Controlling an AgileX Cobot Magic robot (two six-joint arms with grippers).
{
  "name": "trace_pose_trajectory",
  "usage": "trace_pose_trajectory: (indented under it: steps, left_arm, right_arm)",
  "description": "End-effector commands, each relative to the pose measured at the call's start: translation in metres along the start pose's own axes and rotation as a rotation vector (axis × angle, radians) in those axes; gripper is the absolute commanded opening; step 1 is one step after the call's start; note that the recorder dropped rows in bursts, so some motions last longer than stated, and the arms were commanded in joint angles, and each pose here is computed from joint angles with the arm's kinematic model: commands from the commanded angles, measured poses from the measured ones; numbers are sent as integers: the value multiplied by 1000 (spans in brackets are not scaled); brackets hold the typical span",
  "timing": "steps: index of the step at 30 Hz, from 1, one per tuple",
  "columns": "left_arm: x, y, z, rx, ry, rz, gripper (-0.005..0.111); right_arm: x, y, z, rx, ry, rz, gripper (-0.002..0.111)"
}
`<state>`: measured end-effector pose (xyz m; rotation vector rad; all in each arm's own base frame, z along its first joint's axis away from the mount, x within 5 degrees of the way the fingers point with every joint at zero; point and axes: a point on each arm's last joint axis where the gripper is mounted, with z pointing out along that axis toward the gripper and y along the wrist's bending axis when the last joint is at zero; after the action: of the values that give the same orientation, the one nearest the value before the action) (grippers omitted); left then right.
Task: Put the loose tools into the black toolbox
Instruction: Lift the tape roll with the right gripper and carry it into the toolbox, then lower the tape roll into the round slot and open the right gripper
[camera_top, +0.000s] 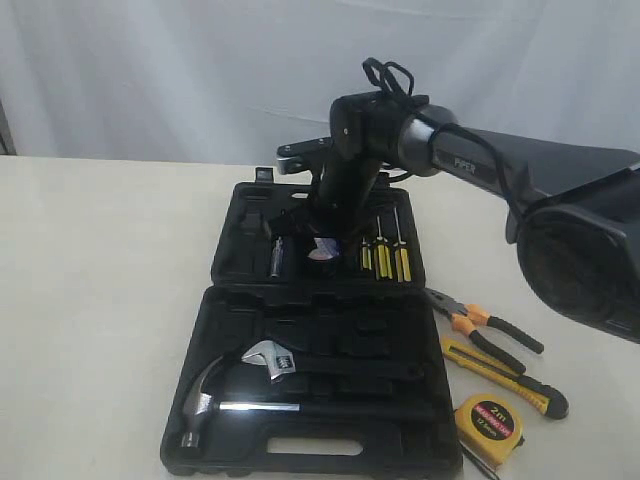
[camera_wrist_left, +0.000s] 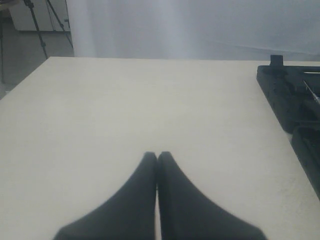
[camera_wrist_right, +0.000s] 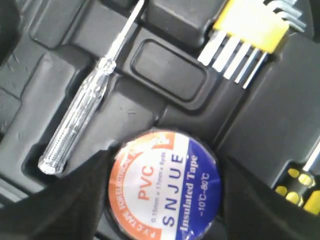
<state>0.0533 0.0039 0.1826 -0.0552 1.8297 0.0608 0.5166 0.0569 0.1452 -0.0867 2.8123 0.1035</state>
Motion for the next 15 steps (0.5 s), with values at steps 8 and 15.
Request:
trace_pose_trajectory:
  steps: [8, 15]
  left_arm:
    - [0, 0, 0, 5, -4, -5, 0]
    - [0, 0, 0, 5, -4, -5, 0]
  right_arm:
    - [2, -3, 4, 2, 28, 3, 25]
    - [5, -2, 12, -13, 45, 14, 25]
